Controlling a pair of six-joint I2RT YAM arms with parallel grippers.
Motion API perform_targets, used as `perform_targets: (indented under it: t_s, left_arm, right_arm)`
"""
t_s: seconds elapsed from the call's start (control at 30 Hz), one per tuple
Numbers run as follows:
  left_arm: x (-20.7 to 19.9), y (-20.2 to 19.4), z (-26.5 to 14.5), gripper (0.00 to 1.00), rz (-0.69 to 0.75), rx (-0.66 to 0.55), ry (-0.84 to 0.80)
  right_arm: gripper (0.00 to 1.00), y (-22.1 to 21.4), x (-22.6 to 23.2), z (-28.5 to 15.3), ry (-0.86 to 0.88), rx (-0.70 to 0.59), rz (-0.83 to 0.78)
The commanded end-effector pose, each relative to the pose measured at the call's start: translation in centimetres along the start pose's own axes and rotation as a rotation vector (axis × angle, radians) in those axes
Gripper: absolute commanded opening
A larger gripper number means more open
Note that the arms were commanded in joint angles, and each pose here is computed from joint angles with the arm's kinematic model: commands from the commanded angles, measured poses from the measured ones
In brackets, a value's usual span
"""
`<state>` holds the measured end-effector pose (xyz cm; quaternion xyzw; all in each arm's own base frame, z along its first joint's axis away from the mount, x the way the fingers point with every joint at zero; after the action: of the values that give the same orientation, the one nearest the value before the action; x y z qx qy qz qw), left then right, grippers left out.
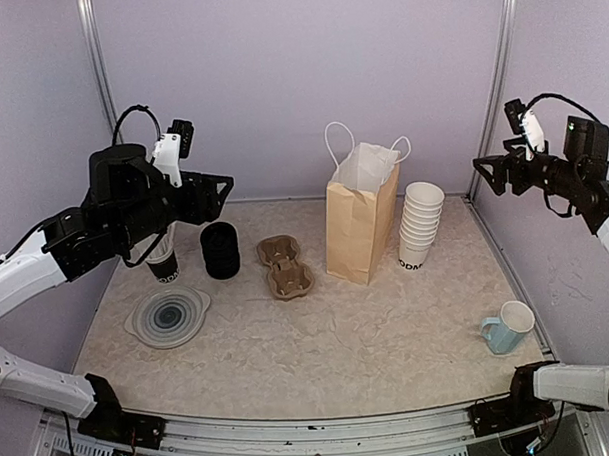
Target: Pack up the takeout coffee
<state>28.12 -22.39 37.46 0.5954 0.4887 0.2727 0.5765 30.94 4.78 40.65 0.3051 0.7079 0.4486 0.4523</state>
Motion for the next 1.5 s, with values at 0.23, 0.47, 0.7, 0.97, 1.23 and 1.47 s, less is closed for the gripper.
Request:
perform_targets:
  t_s: [0.23,0.47,0.7,0.97,1.23,1.47]
  left_arm:
    - [-4.4,-1.1,0.6,0.68,-0.042,0.13,-0.162]
    - [-5.2,-3.3,1.6,0.68,-0.081,0.172,-0.188]
    - [-5.9,-4.8,2.3,0.68,-0.106,0.185,-0.219]
    - [-6.2,-6.9,3.3,0.68,-0.092,0.234,-0.221]
    - [-6.1,-6.5,2.5,0.69,-0.114,0.194,-0.246]
    - [-6.0,-6.6,2.5,0.69,-0.105,0.194,-0.24]
  right_arm:
    - [0.82,-2.1,5.0,0.0,0.371,0.067,-0.244]
    - [0.8,-4.6,7.3,2.9,0.552,0.175,-0.413]
    - [0.8,-6.6,8.3,7.9,0.647,0.3,-0.408]
    - [0.63,-6.0,7.9,12.9,0.678,0.314,-0.366]
    - [0.5,-6.9,9.5,14.1,0.798,0.344,-0.345]
    - [0.4,-8.1,9.6,15.4,0.804,0.4,-0.311]
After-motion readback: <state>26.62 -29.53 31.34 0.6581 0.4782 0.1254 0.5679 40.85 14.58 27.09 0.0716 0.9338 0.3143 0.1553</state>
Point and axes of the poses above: each gripper's point midway between its finger pads, its own z axis out along the fingers, its own x axis along the line the jaws close on, y = z × x, the point moved 3 cm from there along -z, back along the fingers, and after that the axes turned 10 degrees about -z, right-handed, at the moved point
